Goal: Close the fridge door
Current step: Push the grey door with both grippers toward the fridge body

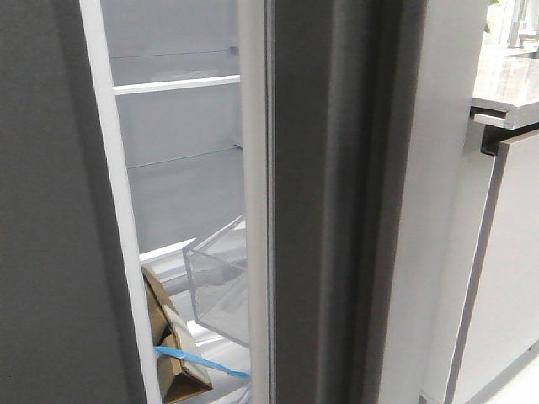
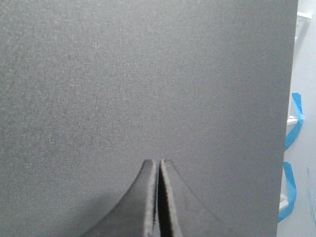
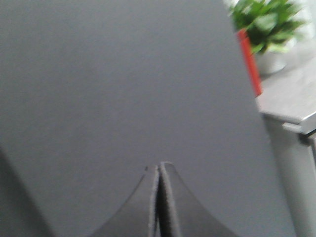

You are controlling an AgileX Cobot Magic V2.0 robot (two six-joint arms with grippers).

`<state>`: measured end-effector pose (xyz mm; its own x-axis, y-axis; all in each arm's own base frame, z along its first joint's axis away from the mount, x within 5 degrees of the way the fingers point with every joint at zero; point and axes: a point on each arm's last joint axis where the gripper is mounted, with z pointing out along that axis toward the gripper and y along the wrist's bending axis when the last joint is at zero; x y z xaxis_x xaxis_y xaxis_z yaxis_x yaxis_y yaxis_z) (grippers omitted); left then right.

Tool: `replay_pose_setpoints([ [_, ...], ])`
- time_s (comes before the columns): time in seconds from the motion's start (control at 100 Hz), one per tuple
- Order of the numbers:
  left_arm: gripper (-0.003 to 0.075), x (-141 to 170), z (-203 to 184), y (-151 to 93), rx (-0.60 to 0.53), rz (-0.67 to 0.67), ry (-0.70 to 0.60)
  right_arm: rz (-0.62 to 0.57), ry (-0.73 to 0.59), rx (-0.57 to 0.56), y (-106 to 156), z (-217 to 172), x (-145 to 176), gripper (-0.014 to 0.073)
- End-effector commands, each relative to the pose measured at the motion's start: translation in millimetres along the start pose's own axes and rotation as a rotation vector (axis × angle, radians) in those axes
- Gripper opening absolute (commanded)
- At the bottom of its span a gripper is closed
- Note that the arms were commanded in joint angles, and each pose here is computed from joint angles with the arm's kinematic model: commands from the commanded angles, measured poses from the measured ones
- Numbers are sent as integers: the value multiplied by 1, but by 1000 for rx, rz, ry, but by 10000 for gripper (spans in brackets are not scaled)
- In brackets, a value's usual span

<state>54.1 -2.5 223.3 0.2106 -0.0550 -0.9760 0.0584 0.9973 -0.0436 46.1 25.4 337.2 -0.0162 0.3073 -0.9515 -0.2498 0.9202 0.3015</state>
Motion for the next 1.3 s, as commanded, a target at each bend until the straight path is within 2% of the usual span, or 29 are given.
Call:
replay_pose_setpoints([
  [0.0, -20, 5, -1, 1, -5, -8, -48, -28, 0, 5, 5, 11, -27, -44],
  [0.14, -20, 5, -1, 1, -5, -8, -48, -90, 82, -34, 10, 31, -48, -44],
  [0.44, -20, 5, -1, 1, -5, -8, -48, -136, 174, -193, 29, 70, -79, -44],
  [0.66, -20, 5, -1, 1, -5, -8, -48, -143, 190, -275, 44, 94, -97, -44],
  [1.01, -20, 5, -1, 1, -5, -8, -48, -148, 176, -302, 55, 129, -124, -44],
  [1.29, -20, 5, -1, 1, -5, -8, -48, -145, 184, -340, 64, 151, -129, -44],
])
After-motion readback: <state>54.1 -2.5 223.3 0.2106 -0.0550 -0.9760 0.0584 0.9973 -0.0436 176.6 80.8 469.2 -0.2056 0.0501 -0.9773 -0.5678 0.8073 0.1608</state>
